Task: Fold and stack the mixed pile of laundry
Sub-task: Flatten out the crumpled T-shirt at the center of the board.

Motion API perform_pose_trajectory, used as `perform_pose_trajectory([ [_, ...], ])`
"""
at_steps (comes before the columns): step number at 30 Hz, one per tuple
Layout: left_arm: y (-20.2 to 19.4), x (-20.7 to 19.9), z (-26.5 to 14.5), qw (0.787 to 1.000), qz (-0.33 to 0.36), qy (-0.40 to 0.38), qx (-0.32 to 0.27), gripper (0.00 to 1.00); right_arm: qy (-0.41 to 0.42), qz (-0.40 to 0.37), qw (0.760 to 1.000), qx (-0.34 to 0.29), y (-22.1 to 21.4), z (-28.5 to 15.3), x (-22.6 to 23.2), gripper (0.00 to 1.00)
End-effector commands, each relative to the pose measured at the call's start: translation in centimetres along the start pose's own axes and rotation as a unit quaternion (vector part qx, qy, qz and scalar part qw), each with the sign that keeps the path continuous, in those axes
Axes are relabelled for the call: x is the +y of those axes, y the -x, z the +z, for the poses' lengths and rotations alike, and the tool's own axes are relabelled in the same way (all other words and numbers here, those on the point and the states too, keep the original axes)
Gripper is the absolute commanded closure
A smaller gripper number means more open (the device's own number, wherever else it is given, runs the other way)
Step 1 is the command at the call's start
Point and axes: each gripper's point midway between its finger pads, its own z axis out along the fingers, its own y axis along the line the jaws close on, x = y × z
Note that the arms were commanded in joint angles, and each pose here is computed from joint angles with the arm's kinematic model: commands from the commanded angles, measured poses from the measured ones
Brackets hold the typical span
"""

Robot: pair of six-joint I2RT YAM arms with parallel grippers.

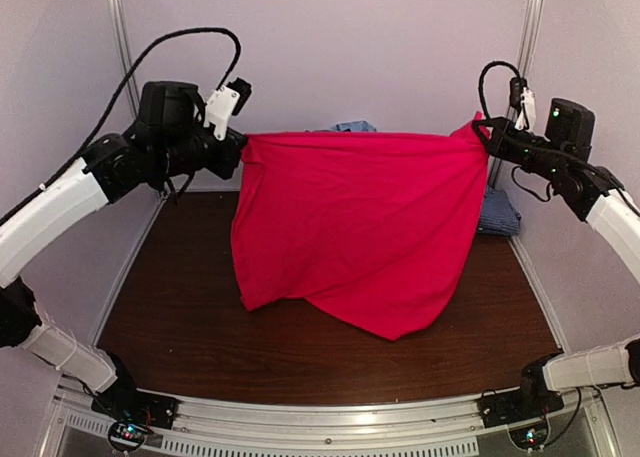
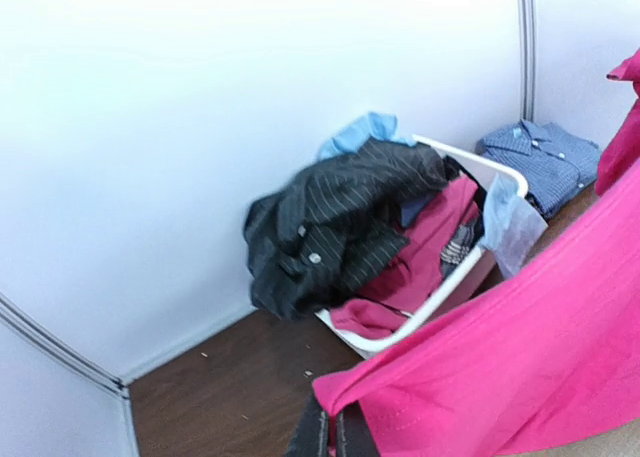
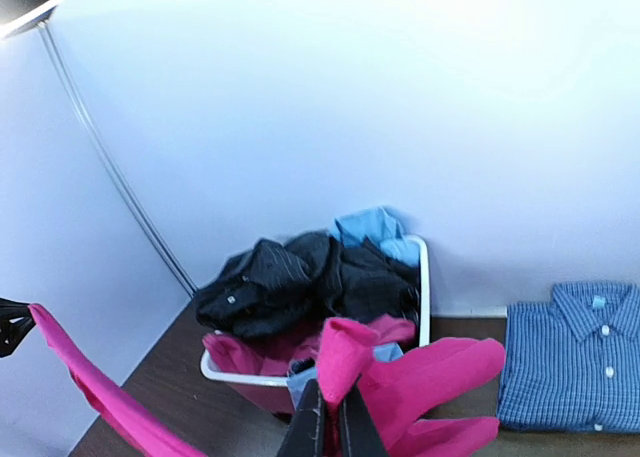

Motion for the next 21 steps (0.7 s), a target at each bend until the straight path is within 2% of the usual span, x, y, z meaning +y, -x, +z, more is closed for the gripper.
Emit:
perform_pose_trajectory([
  [1, 3.0, 4.8, -4.1, 0.993, 0.079, 0.087, 0.012, 1.00, 0.027, -0.048, 0.996, -0.070, 7.1, -1.8, 3.0, 1.00],
  [4, 5.8, 6.0, -6.2, 0.991, 0.090, 0.100, -0.019, 1.00, 0.027, -0.071, 0.992, -0.099, 10.5, -3.3, 4.4, 1.00],
  [6, 6.6, 5.7, -7.1, 0.992, 0.097, 0.080, -0.031, 1.00, 0.033, -0.077, 0.990, -0.114, 11.8, -4.5, 5.3, 1.00],
  [13, 6.4, 2.2, -11.2, 0.990, 0.098, -0.046, -0.086, 1.00, 0.095, -0.065, 0.986, -0.117, 11.5, -9.3, 9.7, 1.00],
  [17, 5.8, 1.0, -13.6, 0.987, 0.083, -0.096, -0.100, 1.00, 0.105, -0.001, 0.990, -0.092, 9.3, -10.5, 10.1, 1.00],
  [19, 3.8, 0.6, -12.9, 0.989, 0.082, -0.102, -0.067, 1.00, 0.069, 0.053, 0.995, -0.058, 6.4, -9.2, 8.1, 1.00],
  [21, 0.4, 0.3, -10.8, 0.993, 0.076, -0.090, -0.014, 1.00, 0.046, 0.088, 0.995, 0.002, 1.3, -6.5, 6.6, 0.98],
])
